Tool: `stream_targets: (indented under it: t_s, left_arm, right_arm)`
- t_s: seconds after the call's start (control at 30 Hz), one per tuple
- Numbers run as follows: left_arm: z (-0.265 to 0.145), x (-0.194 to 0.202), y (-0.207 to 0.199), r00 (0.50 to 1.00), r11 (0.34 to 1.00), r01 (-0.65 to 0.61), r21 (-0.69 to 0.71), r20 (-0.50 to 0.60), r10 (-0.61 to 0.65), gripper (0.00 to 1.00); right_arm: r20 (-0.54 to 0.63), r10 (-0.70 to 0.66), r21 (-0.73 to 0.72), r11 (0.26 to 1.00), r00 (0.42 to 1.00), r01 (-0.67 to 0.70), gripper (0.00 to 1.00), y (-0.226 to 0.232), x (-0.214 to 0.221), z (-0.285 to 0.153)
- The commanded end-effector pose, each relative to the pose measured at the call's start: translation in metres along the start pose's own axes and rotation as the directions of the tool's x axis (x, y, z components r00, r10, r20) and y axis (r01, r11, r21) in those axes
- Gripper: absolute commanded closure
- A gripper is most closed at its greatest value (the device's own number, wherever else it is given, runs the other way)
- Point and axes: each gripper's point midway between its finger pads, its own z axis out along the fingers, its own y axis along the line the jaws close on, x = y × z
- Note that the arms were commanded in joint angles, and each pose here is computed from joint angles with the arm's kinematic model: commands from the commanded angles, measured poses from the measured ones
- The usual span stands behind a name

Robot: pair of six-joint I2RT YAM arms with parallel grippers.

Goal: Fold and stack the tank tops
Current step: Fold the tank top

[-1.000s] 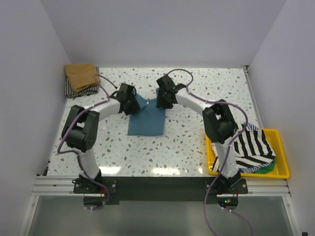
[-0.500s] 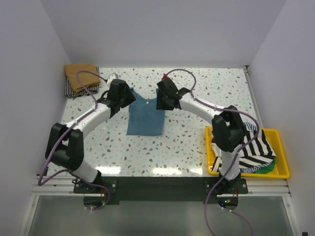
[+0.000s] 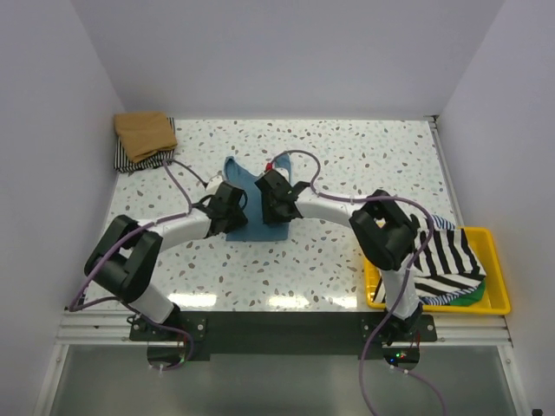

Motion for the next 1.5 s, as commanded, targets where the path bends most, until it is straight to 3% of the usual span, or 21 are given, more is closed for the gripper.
stream_targets:
  t_s: [0.0,0.23,0.47,0.67,0.73,0.83,0.97,1.47]
  left_arm:
    - [-0.01,0.023,0.01,1.0,1.0,-0.001,-0.022,-0.015,0.001,0.64]
    - [-0.029,0.066,0.043,0.995,0.999,-0.031,-0.019,-0.1,0.029,0.66]
    - [-0.071,0.047,0.021,0.995,0.991,-0.065,0.121,-0.063,0.073,0.6]
    - [-0.092,0.041,0.026,0.991,0.987,-0.11,0.12,-0.058,0.118,0.5]
    - [-0.09,0.06,0.032,0.985,0.984,-0.109,0.143,-0.117,0.127,0.48]
    - [-0.086,0.086,0.036,0.972,0.973,-0.096,0.21,-0.19,0.137,0.45]
    - [-0.087,0.097,0.027,0.97,0.949,-0.065,0.307,-0.205,0.132,0.39]
    - [-0.075,0.119,0.046,0.96,0.971,-0.034,0.235,-0.263,0.097,0.43]
  right_arm:
    - [-0.025,0.004,0.047,0.999,1.0,-0.003,0.61,-0.018,0.029,-0.008]
    - [-0.085,-0.006,0.052,0.999,0.996,0.01,0.6,-0.038,0.093,-0.029]
    - [0.012,-0.001,0.049,0.999,1.0,0.0,0.42,-0.042,0.063,-0.082]
    - [0.054,0.056,0.033,0.998,0.997,-0.058,0.41,-0.055,0.061,-0.122]
    - [0.053,0.077,0.016,0.997,0.996,-0.078,0.41,-0.06,0.067,-0.132]
    - [0.029,0.125,-0.002,0.992,0.992,-0.125,0.43,-0.067,0.085,-0.131]
    - [-0.033,0.163,-0.017,0.986,0.986,-0.163,0.45,-0.069,0.109,-0.119]
    - [-0.072,0.253,0.005,0.967,0.965,-0.253,0.47,-0.077,0.135,-0.094]
